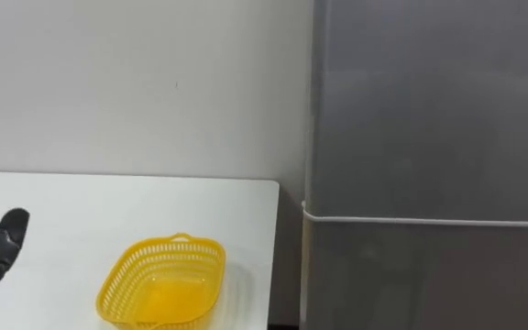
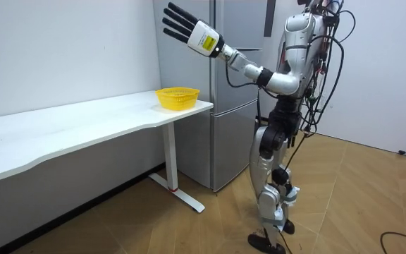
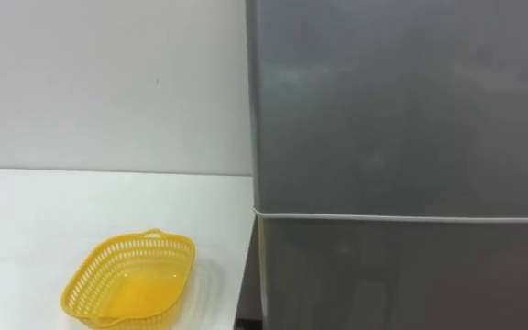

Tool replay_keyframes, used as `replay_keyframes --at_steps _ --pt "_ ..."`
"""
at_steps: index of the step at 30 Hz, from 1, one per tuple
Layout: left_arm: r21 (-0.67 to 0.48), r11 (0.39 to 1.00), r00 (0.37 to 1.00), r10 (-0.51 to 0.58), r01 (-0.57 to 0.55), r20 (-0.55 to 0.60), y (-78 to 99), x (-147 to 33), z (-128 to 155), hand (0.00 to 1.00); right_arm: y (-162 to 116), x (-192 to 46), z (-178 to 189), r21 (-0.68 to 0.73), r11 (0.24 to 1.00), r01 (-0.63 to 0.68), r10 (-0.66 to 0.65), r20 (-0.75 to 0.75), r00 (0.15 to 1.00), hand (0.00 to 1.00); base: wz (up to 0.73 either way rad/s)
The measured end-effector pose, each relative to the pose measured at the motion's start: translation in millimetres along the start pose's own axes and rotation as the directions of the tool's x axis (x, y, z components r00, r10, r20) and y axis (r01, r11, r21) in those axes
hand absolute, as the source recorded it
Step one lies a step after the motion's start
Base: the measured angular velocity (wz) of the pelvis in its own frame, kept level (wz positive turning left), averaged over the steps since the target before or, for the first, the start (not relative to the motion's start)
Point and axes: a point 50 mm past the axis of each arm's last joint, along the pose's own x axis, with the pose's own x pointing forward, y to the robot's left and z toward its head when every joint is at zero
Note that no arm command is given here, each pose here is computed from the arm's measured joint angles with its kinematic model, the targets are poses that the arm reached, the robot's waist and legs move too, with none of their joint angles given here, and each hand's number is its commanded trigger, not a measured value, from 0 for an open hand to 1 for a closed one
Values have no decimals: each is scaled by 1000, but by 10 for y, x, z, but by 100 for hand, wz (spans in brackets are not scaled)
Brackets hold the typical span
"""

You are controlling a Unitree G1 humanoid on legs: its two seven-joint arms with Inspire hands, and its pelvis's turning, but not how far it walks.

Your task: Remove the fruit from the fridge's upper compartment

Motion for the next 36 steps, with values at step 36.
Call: replay_keyframes --at_steps 36 --pt "-334 592 641 -766 734 50 -866 -187 13 0 -72 0 205 -45 999 -1 2 29 1000 0 -4"
